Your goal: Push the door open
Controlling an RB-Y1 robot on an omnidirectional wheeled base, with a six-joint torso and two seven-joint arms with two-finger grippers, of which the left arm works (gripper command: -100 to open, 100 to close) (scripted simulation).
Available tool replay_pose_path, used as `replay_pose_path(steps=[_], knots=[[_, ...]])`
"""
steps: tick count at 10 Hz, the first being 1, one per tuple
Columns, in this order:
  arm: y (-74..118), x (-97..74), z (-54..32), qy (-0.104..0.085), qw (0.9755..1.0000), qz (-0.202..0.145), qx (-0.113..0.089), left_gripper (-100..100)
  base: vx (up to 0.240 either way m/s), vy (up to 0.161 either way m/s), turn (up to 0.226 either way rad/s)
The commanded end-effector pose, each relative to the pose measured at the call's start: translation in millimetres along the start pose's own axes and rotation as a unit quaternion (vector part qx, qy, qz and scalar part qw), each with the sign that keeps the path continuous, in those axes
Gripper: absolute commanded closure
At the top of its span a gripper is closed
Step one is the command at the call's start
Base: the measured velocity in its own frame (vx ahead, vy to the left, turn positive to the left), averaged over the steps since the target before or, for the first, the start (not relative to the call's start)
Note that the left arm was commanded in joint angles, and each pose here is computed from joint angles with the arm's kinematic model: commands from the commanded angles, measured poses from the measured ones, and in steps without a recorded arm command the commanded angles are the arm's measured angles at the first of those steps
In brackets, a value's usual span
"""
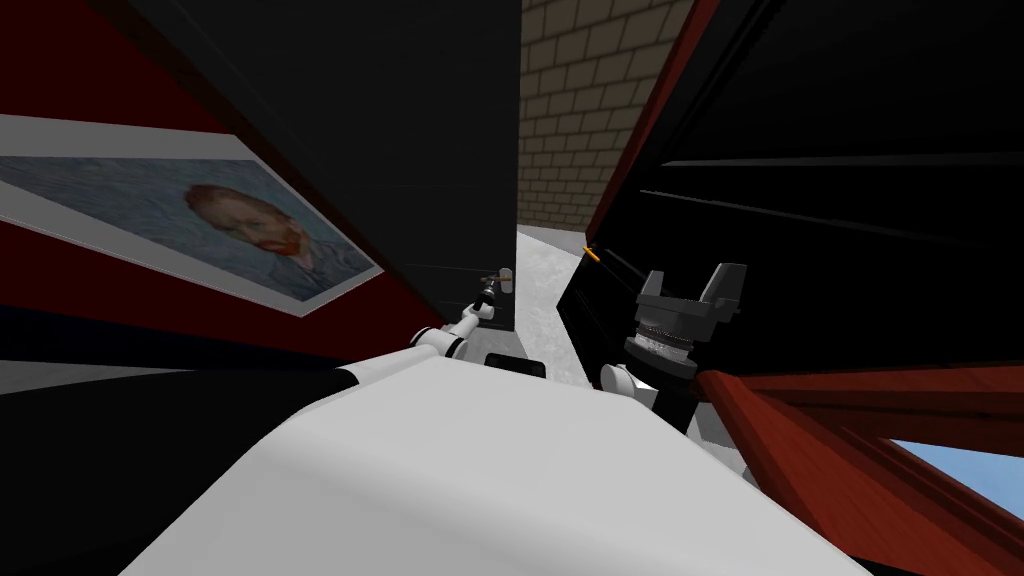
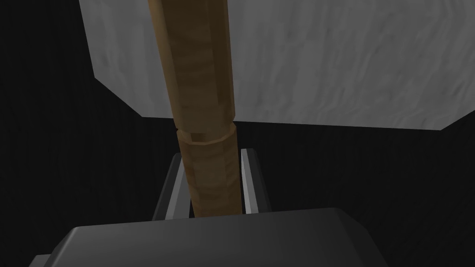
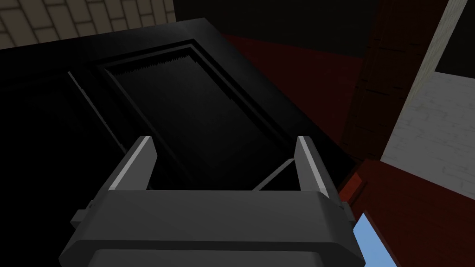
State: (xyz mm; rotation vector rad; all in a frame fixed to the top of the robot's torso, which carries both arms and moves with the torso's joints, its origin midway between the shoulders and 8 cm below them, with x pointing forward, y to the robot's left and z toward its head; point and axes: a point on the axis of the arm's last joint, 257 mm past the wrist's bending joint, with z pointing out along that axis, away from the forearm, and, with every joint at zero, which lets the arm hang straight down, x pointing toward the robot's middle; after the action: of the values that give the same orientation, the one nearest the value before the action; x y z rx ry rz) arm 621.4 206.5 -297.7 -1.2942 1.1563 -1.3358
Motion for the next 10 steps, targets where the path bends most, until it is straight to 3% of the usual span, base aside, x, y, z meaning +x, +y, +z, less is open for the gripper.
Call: replay_pose_path(steps=[1,2,3,7,9,10], knots=[[0.2,-11.7,-0.4,-0.008,1.0000,0.003,0.001,100,-0.011,0.008,-0.006],[-1.6,-24.4,-0.6,-0.019,0.9998,0.002,0.003,100,0.101,-0.072,0.078],[-1.6,-24.4,-0.6,-0.019,0.9998,0.002,0.003,100,0.110,-0.099,0.053],[-5.5,-52.4,-2.1,-0.046,0.9989,0.000,0.006,100,0.155,-0.114,0.065],[-5.5,-52.4,-2.1,-0.046,0.9989,0.000,0.006,100,0.078,-0.052,0.030],[-7.3,-66.7,-3.4,-0.060,0.9982,-0.003,0.008,100,0.122,-0.079,0.052]])
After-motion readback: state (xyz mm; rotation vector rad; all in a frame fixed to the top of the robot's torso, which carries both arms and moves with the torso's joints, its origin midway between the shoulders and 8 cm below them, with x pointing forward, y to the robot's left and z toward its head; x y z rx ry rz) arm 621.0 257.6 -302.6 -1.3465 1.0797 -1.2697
